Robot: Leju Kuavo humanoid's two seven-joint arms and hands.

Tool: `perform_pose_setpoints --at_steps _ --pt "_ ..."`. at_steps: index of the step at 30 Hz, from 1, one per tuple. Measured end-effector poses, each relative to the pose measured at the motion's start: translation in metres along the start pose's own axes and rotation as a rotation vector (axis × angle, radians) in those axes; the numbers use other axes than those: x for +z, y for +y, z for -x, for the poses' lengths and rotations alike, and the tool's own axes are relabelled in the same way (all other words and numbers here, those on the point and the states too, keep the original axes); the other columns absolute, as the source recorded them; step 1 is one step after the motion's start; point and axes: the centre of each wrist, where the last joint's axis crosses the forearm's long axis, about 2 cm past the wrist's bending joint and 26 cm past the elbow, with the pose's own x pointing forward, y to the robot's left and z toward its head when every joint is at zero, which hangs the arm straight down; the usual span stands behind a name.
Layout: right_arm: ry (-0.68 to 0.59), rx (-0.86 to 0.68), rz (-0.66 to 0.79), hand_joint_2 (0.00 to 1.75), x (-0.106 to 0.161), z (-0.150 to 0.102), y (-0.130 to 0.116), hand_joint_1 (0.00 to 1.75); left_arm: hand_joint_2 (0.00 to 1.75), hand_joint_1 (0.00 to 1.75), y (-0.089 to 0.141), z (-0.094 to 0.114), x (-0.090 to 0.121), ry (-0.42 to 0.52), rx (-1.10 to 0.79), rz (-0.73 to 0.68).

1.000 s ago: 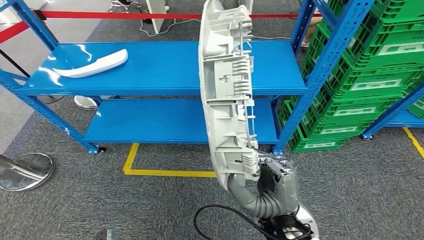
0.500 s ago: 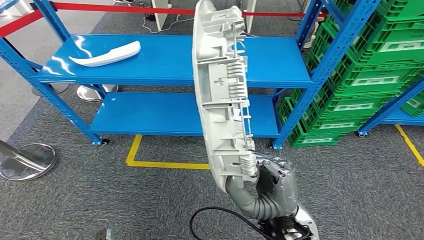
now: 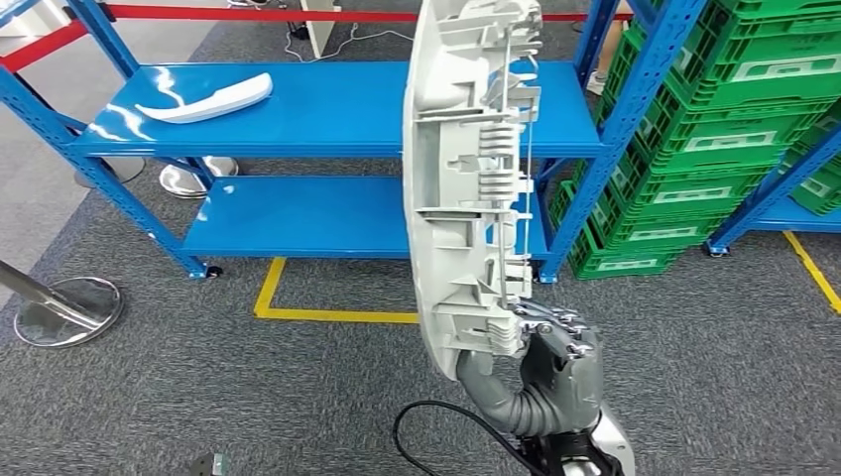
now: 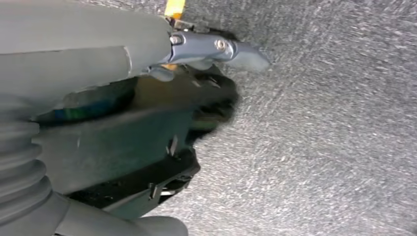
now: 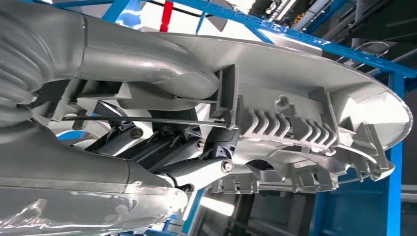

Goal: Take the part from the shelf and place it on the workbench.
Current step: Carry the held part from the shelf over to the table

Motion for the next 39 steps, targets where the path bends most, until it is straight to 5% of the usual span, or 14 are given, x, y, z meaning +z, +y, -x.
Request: perform_pose_setpoints --at_steps 39 --pt "-0.012 -0.065 0.087 1.75 -0.0040 -0.0071 0.0001 1.75 1.75 0.00 -0.0002 0.0005 0.0002 -0.013 -0.010 -0.004"
